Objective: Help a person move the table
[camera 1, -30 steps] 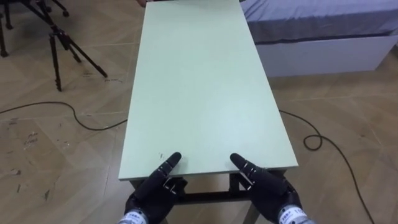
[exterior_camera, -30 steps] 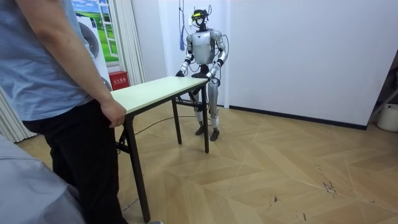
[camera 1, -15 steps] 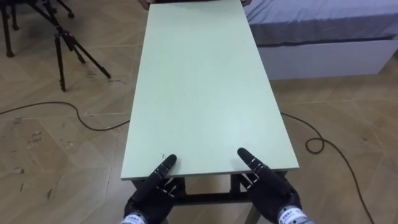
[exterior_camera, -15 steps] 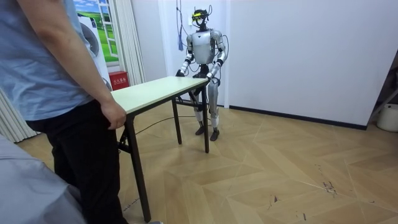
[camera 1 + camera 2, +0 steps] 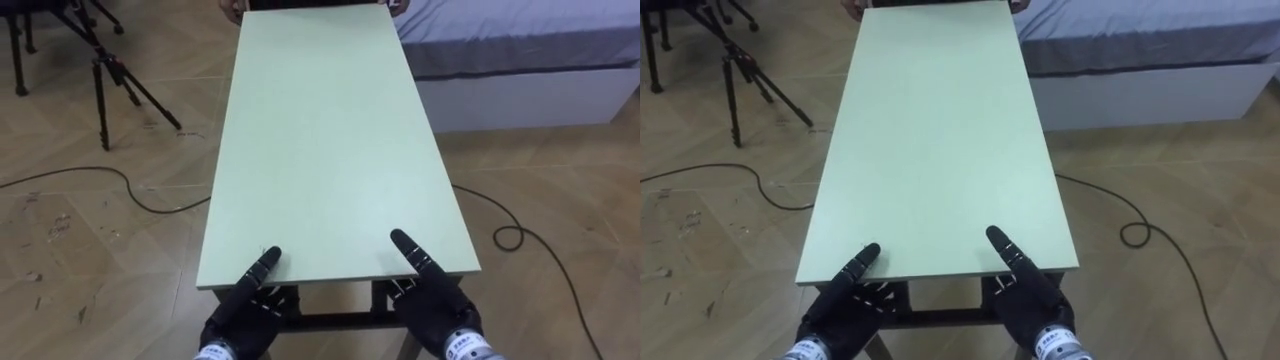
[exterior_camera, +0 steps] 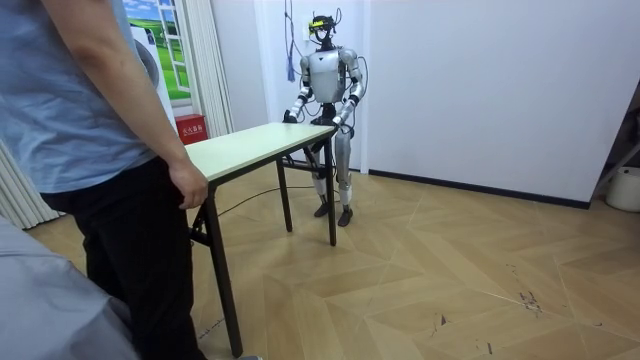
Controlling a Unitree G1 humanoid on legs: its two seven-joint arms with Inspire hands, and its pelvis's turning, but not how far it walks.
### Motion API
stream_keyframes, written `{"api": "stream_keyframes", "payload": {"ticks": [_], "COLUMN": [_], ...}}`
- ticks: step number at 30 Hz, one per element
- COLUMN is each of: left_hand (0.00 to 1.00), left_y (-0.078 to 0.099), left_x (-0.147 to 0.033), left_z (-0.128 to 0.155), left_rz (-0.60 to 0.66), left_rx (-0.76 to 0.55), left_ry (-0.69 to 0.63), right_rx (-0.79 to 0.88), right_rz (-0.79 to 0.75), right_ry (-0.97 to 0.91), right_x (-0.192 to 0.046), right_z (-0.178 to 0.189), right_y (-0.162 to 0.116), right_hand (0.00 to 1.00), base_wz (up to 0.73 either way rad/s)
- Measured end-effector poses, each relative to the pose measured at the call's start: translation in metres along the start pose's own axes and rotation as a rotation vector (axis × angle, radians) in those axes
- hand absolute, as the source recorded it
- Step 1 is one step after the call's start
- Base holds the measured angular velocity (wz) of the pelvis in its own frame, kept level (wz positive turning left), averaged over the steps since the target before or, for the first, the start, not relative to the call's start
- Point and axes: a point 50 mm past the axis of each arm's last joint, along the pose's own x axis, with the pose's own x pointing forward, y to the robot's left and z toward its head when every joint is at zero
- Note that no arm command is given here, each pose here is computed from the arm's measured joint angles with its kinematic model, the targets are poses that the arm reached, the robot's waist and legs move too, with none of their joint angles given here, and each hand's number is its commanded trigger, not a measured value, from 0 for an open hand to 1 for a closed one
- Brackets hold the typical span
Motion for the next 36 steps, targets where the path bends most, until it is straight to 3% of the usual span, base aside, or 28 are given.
{"api": "stream_keyframes", "payload": {"ticks": [1, 2, 3, 36], "left_hand": [0.44, 1.0, 1.0, 1.0], "left_y": [-0.001, -0.001, -0.002, -0.008], "left_x": [0.0, 0.001, 0.001, -0.001], "left_z": [0.0, -0.001, -0.001, -0.005], "left_rz": [-0.003, -0.007, -0.008, -0.032], "left_rx": [-0.005, -0.012, -0.014, -0.027], "left_ry": [-0.002, -0.004, -0.005, -0.01], "right_rx": [0.002, 0.005, 0.006, -0.019], "right_rz": [0.002, 0.008, 0.015, -0.036], "right_ry": [-0.002, -0.001, 0.003, -0.01], "right_x": [0.0, 0.0, 0.0, 0.0], "right_z": [0.0, 0.001, 0.002, -0.003], "right_y": [0.0, 0.0, 0.0, -0.009], "right_hand": [0.0, 0.72, 1.0, 1.0], "base_wz": [0.0, 0.0, 0.0, 0.0]}}
